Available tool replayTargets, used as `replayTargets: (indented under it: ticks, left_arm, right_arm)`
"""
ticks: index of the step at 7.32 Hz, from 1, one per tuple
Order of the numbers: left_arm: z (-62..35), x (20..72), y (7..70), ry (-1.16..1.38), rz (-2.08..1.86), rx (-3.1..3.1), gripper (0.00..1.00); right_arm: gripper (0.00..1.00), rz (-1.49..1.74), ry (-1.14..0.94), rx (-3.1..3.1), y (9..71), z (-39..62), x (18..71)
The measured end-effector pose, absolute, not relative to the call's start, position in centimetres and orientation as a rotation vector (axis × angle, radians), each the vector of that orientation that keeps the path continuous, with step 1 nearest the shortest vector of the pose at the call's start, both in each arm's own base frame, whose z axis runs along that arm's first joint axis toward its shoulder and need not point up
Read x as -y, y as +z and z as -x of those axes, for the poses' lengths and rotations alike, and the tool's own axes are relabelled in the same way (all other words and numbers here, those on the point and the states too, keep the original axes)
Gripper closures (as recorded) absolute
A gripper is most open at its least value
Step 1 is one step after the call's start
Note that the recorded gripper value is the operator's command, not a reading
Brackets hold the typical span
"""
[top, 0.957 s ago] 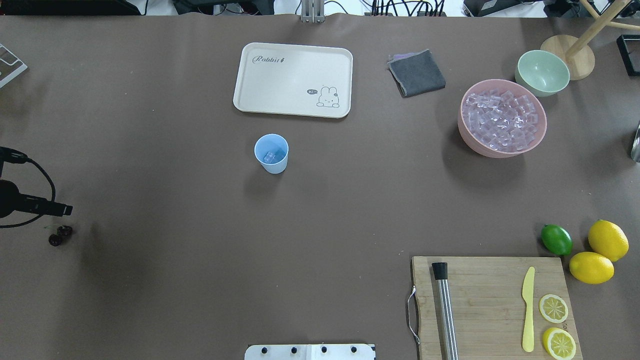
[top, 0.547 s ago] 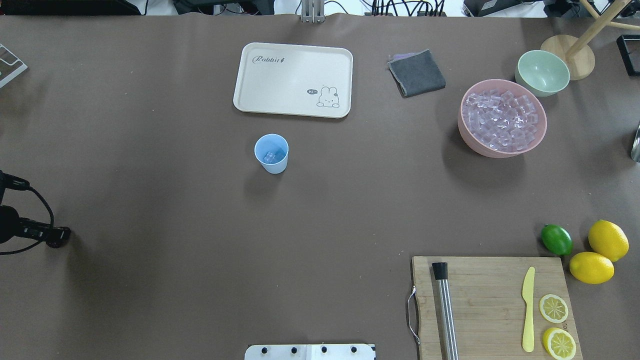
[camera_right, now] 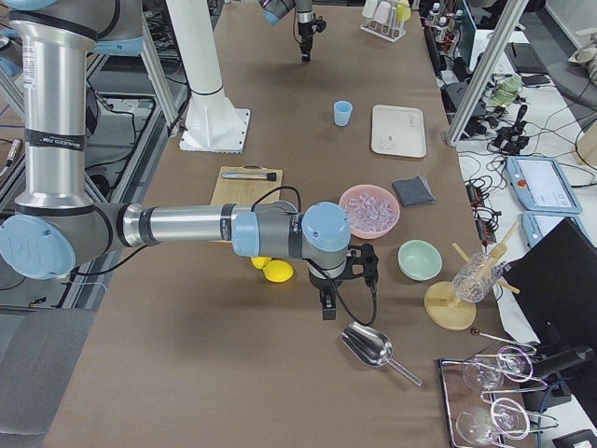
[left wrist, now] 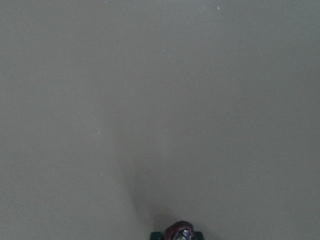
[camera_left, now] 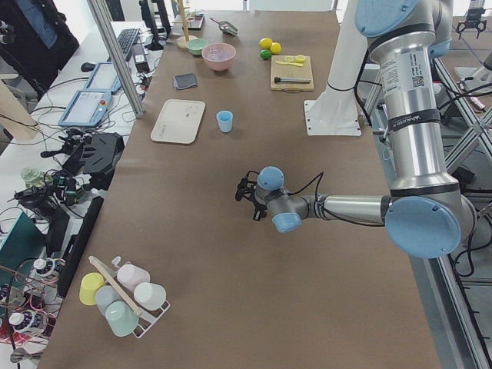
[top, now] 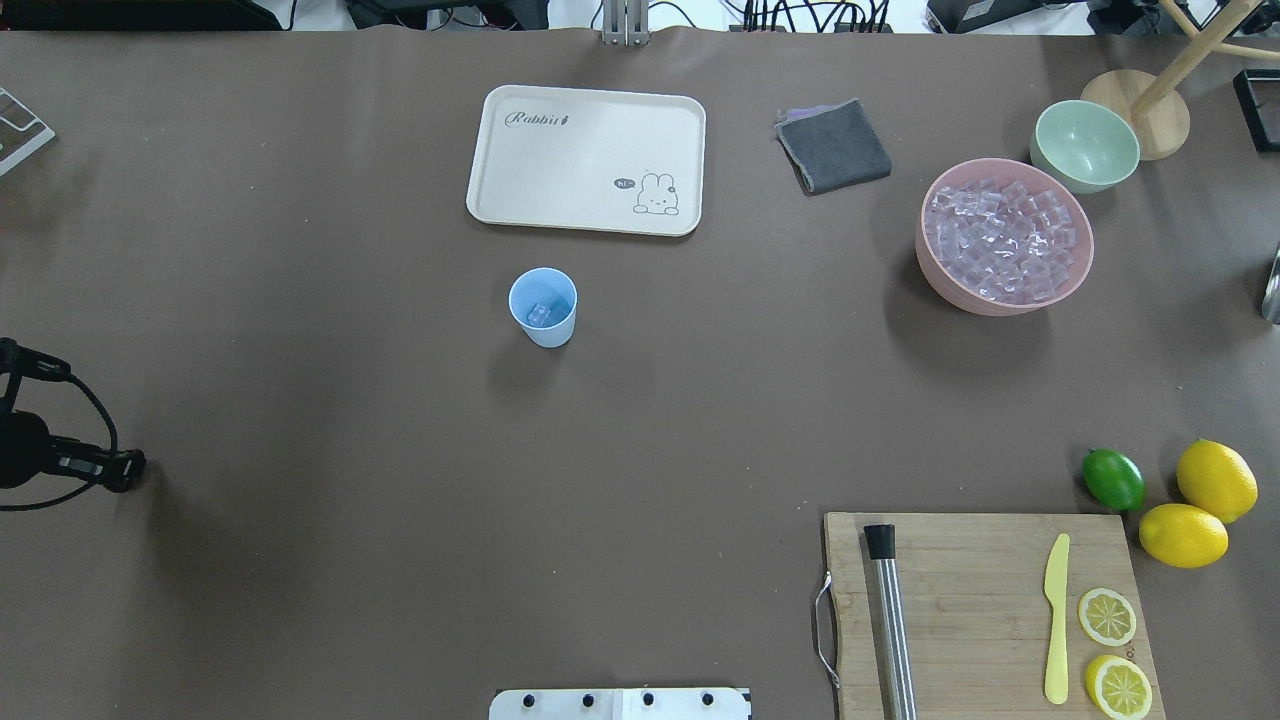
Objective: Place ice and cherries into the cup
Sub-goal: 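Carry the cherries with the left gripper over the blue cup and release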
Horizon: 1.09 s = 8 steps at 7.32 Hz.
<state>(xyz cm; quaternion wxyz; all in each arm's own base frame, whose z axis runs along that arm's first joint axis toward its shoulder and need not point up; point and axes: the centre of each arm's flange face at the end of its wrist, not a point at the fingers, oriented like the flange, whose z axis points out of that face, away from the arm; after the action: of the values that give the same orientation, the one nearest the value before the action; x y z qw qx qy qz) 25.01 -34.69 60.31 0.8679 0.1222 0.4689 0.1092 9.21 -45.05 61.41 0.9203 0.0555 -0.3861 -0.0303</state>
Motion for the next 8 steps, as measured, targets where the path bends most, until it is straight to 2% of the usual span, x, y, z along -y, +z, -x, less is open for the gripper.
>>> replayTargets:
  ticks: [1,3,5,6,8]
  left_arm:
    - [-24.9,35.3,59.1,0.230,-0.238,-1.004,0.70]
    - [-26.0,42.6,52.4,0.167,-0.221,-1.028,0.70]
    - [-29.4,51.3,41.0,0.084,-0.217,-0.962,0.70]
    - [-30.8,53.9,35.1,0.049,-0.212,-0.910,0.70]
    - [-34.9,55.1,25.9,-0.002,-0.232,-0.875,0.70]
  right_arm:
    - [0.01,-0.117,-0.063,0.793,61.3,-9.2,45.1]
    - [0.01,-0.124,-0.066,0.793,60.9,-9.2,45.2]
    - [0.01,-0.128,-0.068,0.797,60.7,-9.2,45.3]
    - [0.01,-0.129,-0.068,0.799,60.6,-9.2,45.3]
    - [0.01,-0.133,-0.070,0.802,60.4,-9.1,45.1]
